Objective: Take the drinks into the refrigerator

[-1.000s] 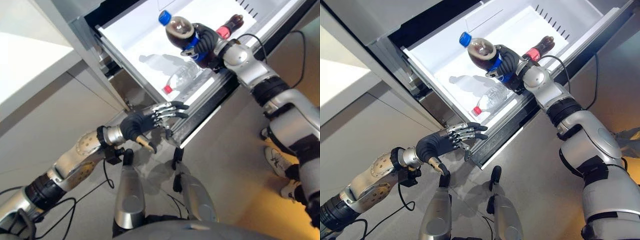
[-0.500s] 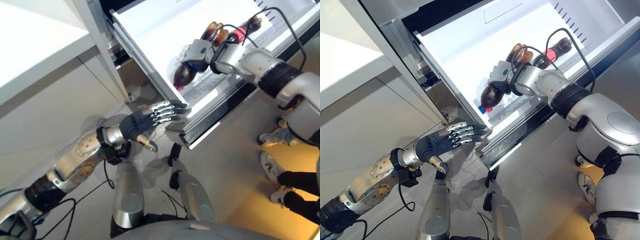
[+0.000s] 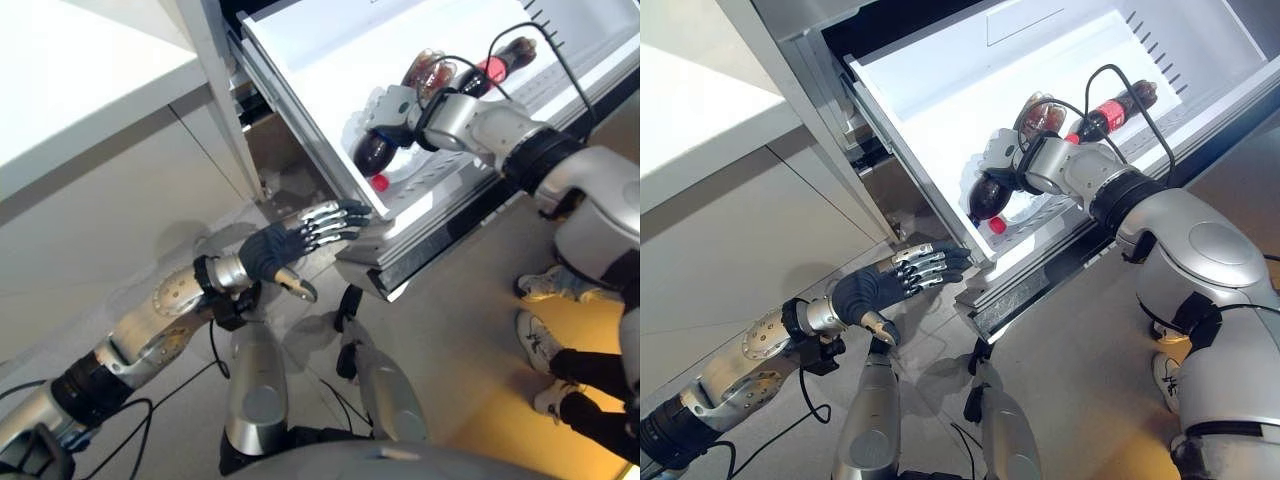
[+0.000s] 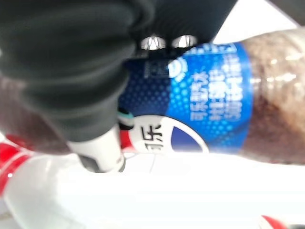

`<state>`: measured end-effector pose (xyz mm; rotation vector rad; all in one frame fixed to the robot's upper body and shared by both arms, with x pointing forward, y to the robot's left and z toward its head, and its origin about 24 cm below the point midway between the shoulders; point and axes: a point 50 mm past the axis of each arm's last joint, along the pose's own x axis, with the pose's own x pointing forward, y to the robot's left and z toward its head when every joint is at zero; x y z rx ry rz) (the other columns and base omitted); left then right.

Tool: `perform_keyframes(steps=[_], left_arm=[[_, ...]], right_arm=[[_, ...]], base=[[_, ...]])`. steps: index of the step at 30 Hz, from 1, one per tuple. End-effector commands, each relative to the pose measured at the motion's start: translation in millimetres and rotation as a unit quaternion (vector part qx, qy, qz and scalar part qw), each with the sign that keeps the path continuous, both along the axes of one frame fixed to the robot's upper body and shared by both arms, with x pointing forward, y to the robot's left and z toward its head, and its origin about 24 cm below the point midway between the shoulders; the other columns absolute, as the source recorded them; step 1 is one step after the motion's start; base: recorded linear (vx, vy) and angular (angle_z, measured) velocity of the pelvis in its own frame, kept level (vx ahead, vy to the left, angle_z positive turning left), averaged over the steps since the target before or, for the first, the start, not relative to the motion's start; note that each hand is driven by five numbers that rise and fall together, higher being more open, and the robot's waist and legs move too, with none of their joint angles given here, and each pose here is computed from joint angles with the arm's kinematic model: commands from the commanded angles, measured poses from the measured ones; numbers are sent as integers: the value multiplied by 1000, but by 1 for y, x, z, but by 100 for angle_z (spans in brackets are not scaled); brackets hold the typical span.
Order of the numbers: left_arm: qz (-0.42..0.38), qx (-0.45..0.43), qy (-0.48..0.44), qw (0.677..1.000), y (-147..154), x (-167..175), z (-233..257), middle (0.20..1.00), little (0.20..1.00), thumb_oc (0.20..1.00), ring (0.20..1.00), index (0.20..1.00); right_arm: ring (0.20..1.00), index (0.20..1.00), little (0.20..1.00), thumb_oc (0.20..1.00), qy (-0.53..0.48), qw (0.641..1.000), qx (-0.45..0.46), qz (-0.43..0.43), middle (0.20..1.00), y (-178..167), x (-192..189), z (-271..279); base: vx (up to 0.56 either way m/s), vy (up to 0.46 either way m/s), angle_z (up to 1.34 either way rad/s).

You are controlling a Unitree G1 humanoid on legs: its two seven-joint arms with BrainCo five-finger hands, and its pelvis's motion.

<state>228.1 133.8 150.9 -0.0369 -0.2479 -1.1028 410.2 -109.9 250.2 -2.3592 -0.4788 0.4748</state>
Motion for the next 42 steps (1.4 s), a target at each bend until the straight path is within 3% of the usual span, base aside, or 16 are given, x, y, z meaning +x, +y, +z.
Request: perform_keyframes(steps=[1,12,13,14,15,33,42], left_arm=[[-25,-25,-42,998,-2,-20,18,1000,1000,1000,1000,1000],[-20,-27,-46,998,0,-22,20,1000,1000,1000,1000,1000],[-19,-27,-46,998,1,-22,19,1000,1000,1000,1000,1000],[-19,-27,-46,998,1,-22,19,1000,1000,1000,1000,1000],[-18,-27,-46,998,1,-22,19,1000,1000,1000,1000,1000],[-35,-24,-48,998,-2,-19,22,1000,1000,1000,1000,1000],[-24,-7,-35,999,4,-15,15,1000,1000,1000,1000,1000]], right_arm=[[200,200,200,200,-122,989,84,-5,200,-2,-5,90],[200,200,200,200,-134,979,152,-19,200,-14,-6,104],[256,256,256,256,-129,978,159,-27,256,-17,-4,102],[837,837,837,837,-129,978,159,-27,837,-17,-4,102],[1000,1000,1000,1000,-125,978,166,-31,1000,-18,-3,101],[1000,1000,1000,1000,-121,979,158,-36,1000,-15,-1,97],[1000,1000,1000,1000,-129,970,207,8,1000,-26,-15,107]], base=[[0,0,0],[0,0,0],[0,0,0],[0,0,0],[0,0,0],[-1,3,1],[8,2,1]])
